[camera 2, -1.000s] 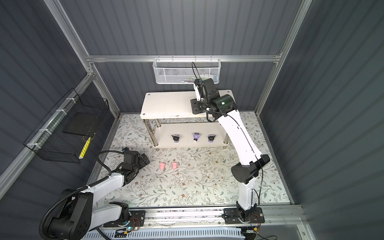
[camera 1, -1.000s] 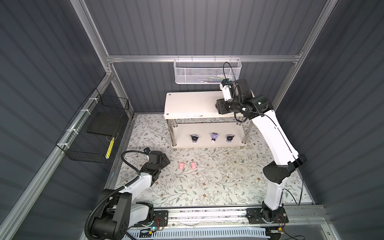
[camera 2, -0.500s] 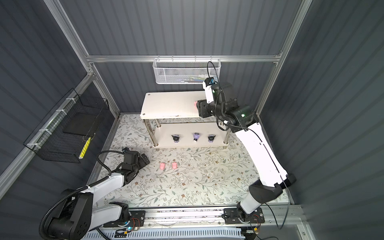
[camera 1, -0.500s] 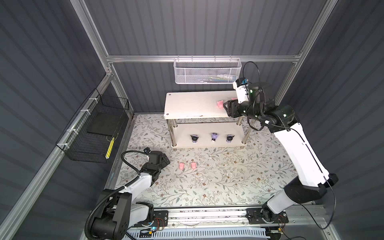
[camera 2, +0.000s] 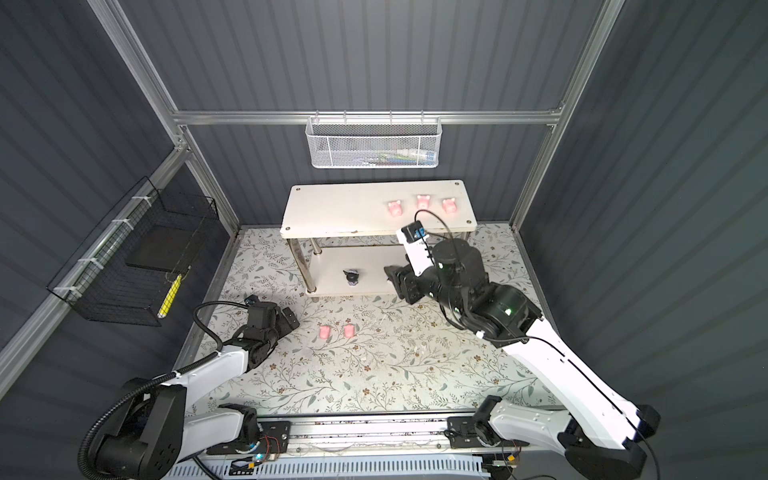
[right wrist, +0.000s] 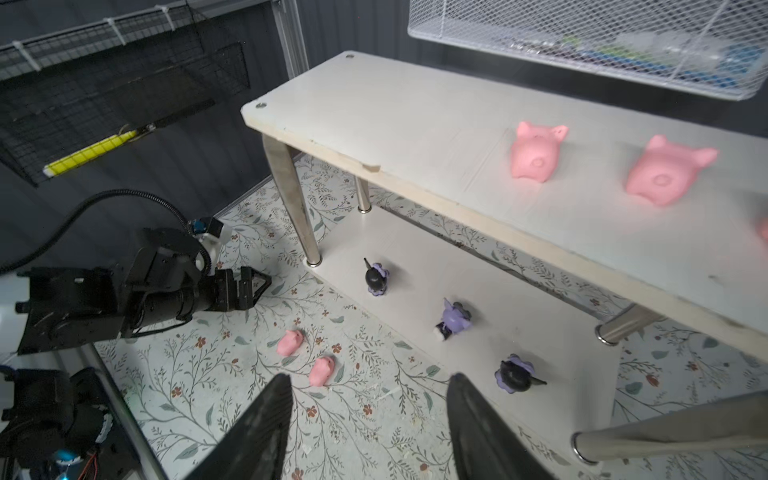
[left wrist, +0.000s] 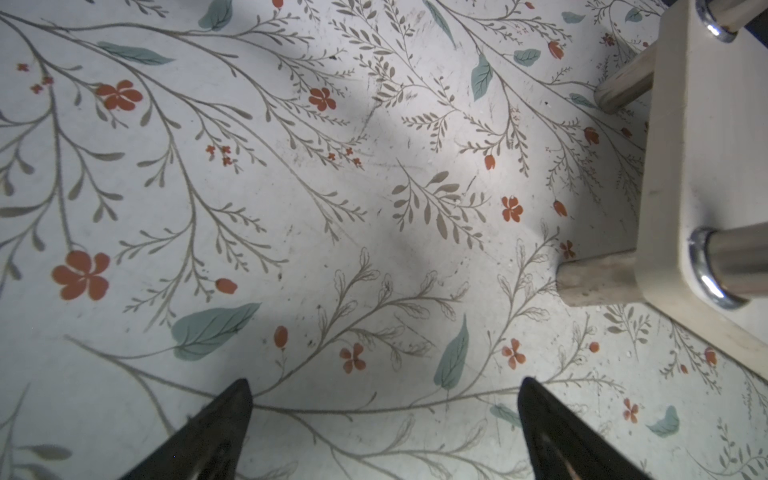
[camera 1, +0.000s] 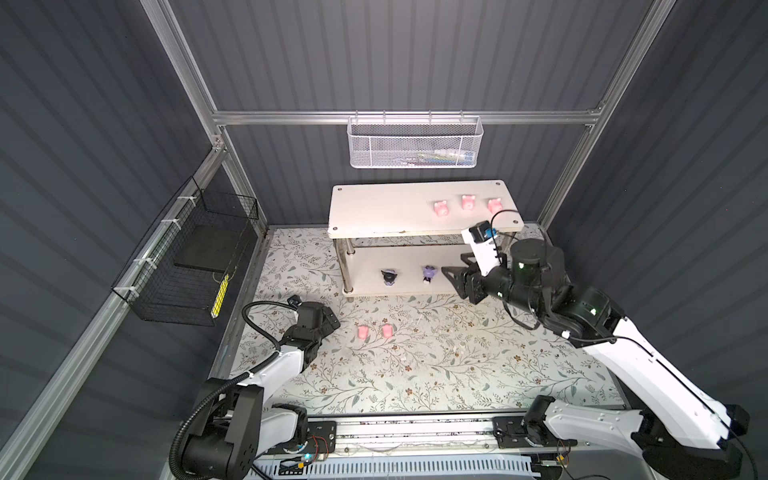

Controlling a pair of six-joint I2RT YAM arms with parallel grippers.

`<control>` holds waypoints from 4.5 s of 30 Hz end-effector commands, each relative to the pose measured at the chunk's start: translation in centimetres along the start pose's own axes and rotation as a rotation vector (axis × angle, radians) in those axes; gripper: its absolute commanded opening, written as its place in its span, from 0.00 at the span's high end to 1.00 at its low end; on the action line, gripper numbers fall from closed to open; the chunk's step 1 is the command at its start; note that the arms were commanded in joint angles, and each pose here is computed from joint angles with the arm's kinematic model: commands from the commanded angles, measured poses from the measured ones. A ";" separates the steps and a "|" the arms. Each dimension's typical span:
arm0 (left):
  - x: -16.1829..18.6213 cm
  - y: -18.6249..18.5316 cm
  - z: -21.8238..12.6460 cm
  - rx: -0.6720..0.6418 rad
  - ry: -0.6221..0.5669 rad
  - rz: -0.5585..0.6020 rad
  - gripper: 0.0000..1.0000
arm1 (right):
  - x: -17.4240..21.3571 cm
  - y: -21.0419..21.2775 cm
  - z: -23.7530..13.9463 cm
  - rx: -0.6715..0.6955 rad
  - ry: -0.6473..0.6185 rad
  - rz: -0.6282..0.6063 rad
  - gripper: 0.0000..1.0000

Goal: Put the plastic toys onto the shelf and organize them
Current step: 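Withdraw the right gripper from the top shelf down toward the lower shelf, then lower the left gripper onto the pink pig nearest the shelf while the right gripper hovers, then close the left gripper on the pink pig and lift it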

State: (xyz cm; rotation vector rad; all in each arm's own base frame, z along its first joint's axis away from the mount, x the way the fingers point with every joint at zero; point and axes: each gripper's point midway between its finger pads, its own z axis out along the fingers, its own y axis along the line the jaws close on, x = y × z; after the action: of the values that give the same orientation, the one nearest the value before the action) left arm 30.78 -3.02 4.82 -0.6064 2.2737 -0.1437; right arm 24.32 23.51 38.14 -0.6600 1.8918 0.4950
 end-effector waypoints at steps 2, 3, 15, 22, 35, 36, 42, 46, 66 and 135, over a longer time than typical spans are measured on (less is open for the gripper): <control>0.6 0.3 -0.2 -0.005 0.022 0.019 0.00 | 3.3 2.6 1.3 -0.083 0.049 0.002 0.38; 0.6 0.3 -0.2 -0.005 0.024 0.022 0.00 | 4.3 3.2 1.8 -0.100 0.069 0.015 0.38; -1.0 -0.5 -2.9 0.074 -0.060 0.042 0.00 | 16.4 8.4 12.3 -0.132 0.376 0.169 0.36; 0.3 -1.8 -4.1 0.171 0.004 -0.012 0.05 | 19.2 6.5 14.3 -0.006 0.423 0.221 0.34; 5.0 -6.2 -6.7 0.219 0.100 0.192 0.06 | 24.7 -2.9 9.5 0.270 0.401 0.512 0.34; 5.4 -6.3 -6.6 0.208 0.105 0.214 0.07 | 25.1 -3.2 9.1 0.280 0.400 0.526 0.34; 7.5 -8.3 -6.2 0.190 0.125 0.326 0.06 | 26.2 -5.3 7.4 0.333 0.368 0.568 0.34; 7.8 -8.8 -5.6 0.163 0.125 0.353 0.07 | 26.6 -5.9 6.9 0.342 0.360 0.578 0.34; 8.9 -10.5 -3.2 0.145 0.155 0.432 0.24 | 28.3 -6.8 7.2 0.329 0.350 0.625 0.34; -7.0 -25.2 -25.0 0.519 0.113 0.448 0.70 | 31.6 -6.6 9.7 0.291 0.470 0.662 0.34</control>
State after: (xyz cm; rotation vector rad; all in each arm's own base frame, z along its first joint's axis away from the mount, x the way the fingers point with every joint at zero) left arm 28.02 -23.36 32.88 0.1019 2.2645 -0.4919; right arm 24.99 17.26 5.05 0.0827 2.5660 0.4820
